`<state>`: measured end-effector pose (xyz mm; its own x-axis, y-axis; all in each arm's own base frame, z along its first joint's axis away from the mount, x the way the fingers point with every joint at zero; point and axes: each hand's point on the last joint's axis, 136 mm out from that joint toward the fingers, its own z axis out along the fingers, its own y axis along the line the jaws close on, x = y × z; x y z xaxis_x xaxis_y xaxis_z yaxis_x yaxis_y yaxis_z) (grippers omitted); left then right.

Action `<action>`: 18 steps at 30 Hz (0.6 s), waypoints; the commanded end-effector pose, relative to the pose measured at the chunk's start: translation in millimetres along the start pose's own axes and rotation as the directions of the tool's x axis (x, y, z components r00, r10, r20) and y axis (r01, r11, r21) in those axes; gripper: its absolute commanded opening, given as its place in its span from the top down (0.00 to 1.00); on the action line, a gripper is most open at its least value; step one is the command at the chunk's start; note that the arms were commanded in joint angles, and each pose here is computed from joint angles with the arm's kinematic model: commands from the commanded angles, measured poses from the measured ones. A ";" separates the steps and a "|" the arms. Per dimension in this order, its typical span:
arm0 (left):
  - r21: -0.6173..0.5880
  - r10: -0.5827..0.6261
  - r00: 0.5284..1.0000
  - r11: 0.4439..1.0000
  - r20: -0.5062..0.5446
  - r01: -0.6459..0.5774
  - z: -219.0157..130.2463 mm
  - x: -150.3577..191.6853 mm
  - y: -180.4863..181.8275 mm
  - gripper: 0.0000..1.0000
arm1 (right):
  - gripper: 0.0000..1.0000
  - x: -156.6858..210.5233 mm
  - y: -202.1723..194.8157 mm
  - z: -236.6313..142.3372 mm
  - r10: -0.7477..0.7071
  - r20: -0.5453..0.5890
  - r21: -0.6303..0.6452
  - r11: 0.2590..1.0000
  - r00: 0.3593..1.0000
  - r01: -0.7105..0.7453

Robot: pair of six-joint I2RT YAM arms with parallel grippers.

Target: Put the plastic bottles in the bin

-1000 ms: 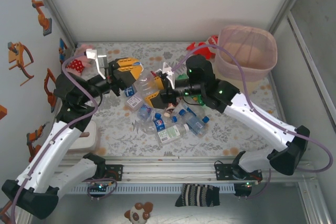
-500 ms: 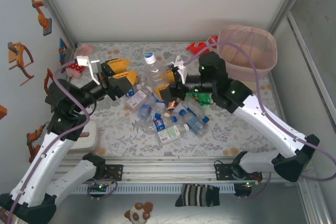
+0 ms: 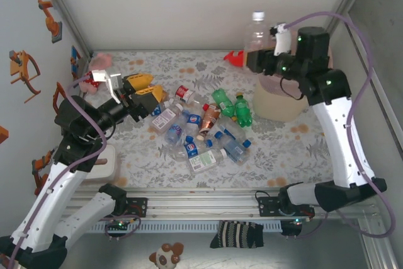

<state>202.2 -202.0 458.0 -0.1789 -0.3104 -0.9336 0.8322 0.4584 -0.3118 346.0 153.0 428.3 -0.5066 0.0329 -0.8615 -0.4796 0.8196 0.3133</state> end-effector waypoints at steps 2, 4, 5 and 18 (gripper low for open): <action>-0.008 0.023 1.000 1.000 -0.012 -0.023 -0.6 4.4 1.7 0.34 | 0.48 18.1 -61.0 -5.5 0.193 -0.099 0.186 0.967 0.976 -0.172; -0.010 0.022 1.000 1.000 -0.015 -0.022 -0.9 5.8 2.4 0.34 | 0.48 18.1 -88.1 -7.9 0.248 -0.095 0.266 0.940 0.964 -0.215; -0.014 0.019 1.000 1.000 -0.019 -0.020 -0.7 7.4 3.5 0.34 | 0.48 19.0 -99.6 -9.0 0.274 -0.100 0.290 0.928 0.957 -0.235; -0.041 0.024 1.000 0.999 -0.020 -0.025 -2.5 9.4 8.0 0.34 | 0.49 62.7 -220.3 -25.0 0.358 -0.302 0.708 0.705 0.884 -0.043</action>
<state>209.1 -201.4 442.4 -0.2051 -0.2848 -0.9364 0.8073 0.4917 -0.3264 414.3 -12.4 323.0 -0.7994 0.1901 -0.5700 0.1373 0.9813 0.1348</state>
